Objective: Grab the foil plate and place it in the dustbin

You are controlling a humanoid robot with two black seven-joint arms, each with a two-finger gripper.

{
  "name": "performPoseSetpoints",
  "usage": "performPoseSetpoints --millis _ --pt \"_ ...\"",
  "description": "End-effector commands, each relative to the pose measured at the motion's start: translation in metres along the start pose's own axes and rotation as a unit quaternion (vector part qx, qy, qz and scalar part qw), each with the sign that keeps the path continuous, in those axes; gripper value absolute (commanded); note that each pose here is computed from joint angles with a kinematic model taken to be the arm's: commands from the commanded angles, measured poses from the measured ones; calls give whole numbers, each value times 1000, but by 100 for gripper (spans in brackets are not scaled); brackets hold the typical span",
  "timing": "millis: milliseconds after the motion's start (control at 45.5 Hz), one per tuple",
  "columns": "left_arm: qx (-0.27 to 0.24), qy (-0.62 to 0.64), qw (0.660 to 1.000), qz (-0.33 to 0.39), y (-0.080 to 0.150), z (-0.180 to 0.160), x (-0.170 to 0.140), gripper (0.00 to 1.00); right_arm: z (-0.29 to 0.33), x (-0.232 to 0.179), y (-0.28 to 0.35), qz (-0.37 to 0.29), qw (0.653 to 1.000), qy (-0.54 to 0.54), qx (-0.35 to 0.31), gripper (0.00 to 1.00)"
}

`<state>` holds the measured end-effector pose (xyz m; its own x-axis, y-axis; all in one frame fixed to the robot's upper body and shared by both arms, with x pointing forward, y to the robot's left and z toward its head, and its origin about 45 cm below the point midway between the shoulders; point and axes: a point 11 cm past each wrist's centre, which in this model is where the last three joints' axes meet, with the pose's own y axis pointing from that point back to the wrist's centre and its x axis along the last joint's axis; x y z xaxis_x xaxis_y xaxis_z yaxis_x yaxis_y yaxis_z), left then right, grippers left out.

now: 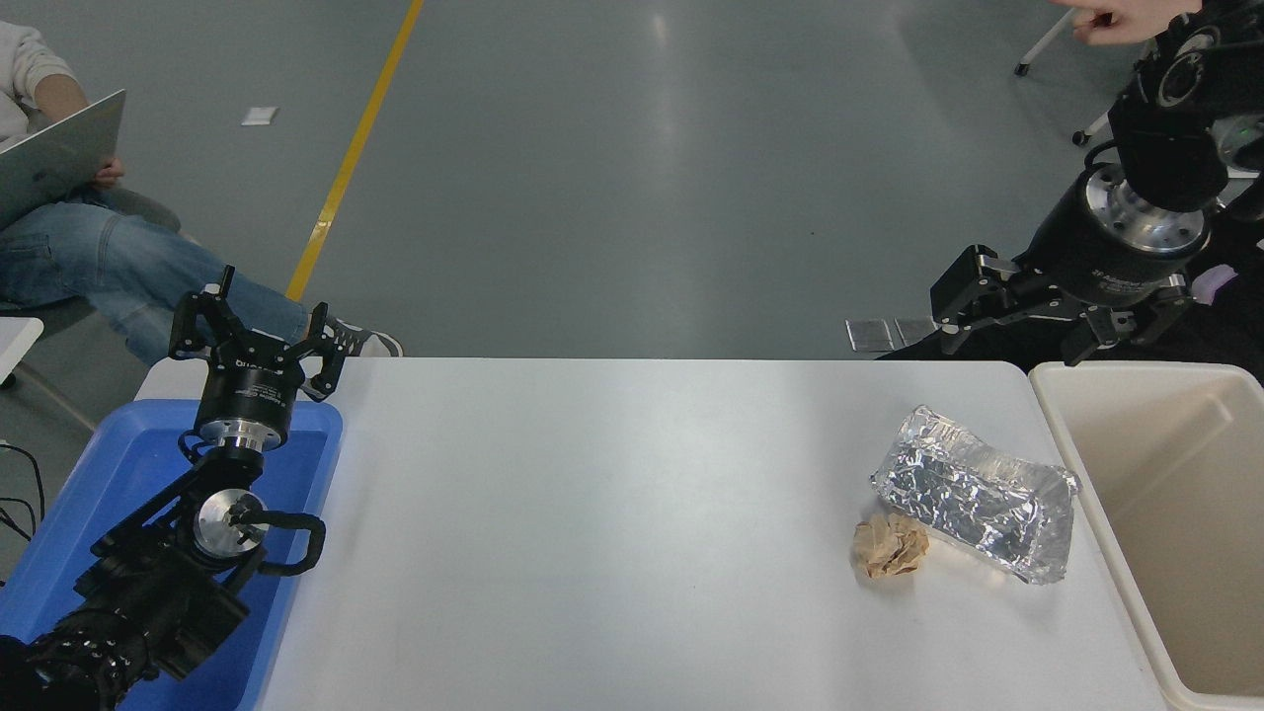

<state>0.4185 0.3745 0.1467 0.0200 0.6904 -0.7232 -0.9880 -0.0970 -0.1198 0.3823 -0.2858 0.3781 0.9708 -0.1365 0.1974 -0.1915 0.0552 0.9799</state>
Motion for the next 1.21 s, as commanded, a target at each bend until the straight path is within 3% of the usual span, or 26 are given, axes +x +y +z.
performPoseSetpoints --millis 0,1187 --pt "0 -1 1000 1 0 1 1 99 -1 3 7 8 1000 0 2 100" --pt "-1 0 1000 1 0 0 1 99 5 4 12 15 1000 -4 -5 100"
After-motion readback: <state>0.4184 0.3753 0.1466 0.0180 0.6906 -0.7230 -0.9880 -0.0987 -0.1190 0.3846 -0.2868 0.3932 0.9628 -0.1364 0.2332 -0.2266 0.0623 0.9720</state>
